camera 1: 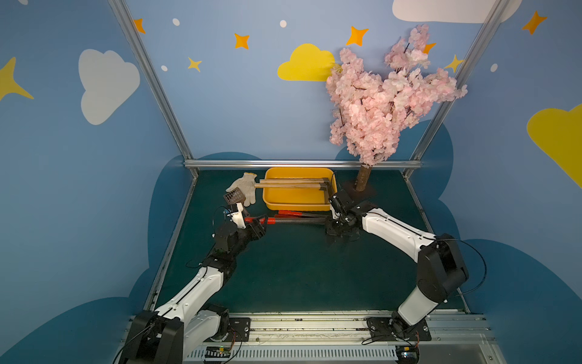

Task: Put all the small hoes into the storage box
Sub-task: Pick up the hoe from the center of the board, then place the hoe in the storage box.

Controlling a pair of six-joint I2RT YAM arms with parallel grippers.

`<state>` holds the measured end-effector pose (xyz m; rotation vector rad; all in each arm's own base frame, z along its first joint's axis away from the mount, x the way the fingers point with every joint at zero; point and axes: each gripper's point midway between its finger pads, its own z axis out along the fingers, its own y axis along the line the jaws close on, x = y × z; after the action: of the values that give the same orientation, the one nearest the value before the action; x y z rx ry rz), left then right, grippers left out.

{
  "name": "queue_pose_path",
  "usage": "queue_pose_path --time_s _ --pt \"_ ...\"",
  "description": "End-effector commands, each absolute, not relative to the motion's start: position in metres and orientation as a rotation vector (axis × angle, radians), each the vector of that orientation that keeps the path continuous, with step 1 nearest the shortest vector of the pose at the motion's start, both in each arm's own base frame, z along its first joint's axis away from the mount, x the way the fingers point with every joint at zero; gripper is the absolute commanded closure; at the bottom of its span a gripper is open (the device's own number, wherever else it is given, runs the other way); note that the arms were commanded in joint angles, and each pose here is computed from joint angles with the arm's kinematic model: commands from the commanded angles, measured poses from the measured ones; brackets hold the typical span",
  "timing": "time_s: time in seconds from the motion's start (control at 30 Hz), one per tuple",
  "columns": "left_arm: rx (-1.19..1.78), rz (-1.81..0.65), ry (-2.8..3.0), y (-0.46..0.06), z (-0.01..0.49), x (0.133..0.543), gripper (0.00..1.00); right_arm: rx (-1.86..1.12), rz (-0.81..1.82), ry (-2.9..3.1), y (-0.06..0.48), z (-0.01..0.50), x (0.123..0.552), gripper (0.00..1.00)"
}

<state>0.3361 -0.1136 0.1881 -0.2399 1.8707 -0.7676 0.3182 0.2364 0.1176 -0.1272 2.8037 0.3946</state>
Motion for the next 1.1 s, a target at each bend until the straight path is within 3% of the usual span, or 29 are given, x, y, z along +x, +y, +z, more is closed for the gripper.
queue_pose_path --time_s 0.0,0.3,0.63,1.07 --pt "-0.230 -0.661 1.866 -0.100 0.189 0.333 0.20 -0.219 0.293 2.718 0.223 0.152 0.346 1.00" --pt "-0.279 -0.602 1.861 -0.080 0.193 0.323 0.12 -0.168 0.286 2.617 0.232 0.184 0.427 1.00" --pt "-0.278 -0.594 1.867 -0.076 0.195 0.321 0.11 -0.245 0.308 2.552 0.253 0.180 0.494 1.00" --pt "-0.270 -0.564 1.880 -0.072 0.199 0.321 0.11 -0.229 0.370 2.586 0.252 0.141 0.531 1.00"
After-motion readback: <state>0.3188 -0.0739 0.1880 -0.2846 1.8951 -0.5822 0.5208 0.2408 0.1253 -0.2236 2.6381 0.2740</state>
